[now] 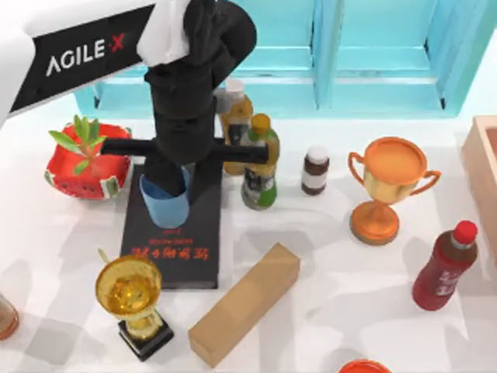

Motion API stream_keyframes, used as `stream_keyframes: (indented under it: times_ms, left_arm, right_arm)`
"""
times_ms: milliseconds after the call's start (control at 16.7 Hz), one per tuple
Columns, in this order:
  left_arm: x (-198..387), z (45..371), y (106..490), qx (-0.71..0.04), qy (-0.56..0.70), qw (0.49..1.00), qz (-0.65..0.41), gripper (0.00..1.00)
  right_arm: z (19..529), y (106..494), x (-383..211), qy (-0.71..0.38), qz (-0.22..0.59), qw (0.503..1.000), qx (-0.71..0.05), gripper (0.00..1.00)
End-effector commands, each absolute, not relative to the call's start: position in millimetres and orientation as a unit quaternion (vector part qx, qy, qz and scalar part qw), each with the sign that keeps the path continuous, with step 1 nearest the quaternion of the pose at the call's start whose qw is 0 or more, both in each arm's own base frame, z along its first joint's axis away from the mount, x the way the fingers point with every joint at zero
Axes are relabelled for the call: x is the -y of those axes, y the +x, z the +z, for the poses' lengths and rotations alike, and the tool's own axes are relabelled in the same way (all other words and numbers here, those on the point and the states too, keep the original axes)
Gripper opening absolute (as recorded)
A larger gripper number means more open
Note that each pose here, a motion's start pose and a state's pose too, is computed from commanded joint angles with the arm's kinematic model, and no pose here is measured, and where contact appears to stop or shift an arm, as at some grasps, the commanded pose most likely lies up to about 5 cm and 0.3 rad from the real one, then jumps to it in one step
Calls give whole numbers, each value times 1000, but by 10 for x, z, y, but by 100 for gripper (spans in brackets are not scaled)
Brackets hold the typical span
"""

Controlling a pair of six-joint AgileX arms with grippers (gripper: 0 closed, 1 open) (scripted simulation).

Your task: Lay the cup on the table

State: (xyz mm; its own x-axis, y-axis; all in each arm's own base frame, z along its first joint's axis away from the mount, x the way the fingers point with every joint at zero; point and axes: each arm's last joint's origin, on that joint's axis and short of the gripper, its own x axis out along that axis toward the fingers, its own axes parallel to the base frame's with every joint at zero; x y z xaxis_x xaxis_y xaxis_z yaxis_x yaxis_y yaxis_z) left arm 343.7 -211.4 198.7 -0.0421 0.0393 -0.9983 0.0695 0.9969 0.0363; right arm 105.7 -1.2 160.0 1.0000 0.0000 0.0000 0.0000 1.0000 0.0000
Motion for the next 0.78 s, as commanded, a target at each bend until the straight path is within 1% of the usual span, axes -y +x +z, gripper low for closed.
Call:
stream_keyframes:
  times_ms: [240, 600, 780]
  left_arm:
    - [2061, 2059, 3557, -707, 12, 707, -7, 0]
    - [2054, 2053, 3557, -708, 12, 706, -7, 0]
    - [1820, 2130, 3545, -709, 14, 705, -9, 0]
  right_arm:
    - [1600, 1057, 12, 0, 0, 1000, 0, 100]
    - [1600, 1057, 12, 0, 0, 1000, 0, 100]
    - [1600, 1057, 12, 0, 0, 1000, 0, 100]
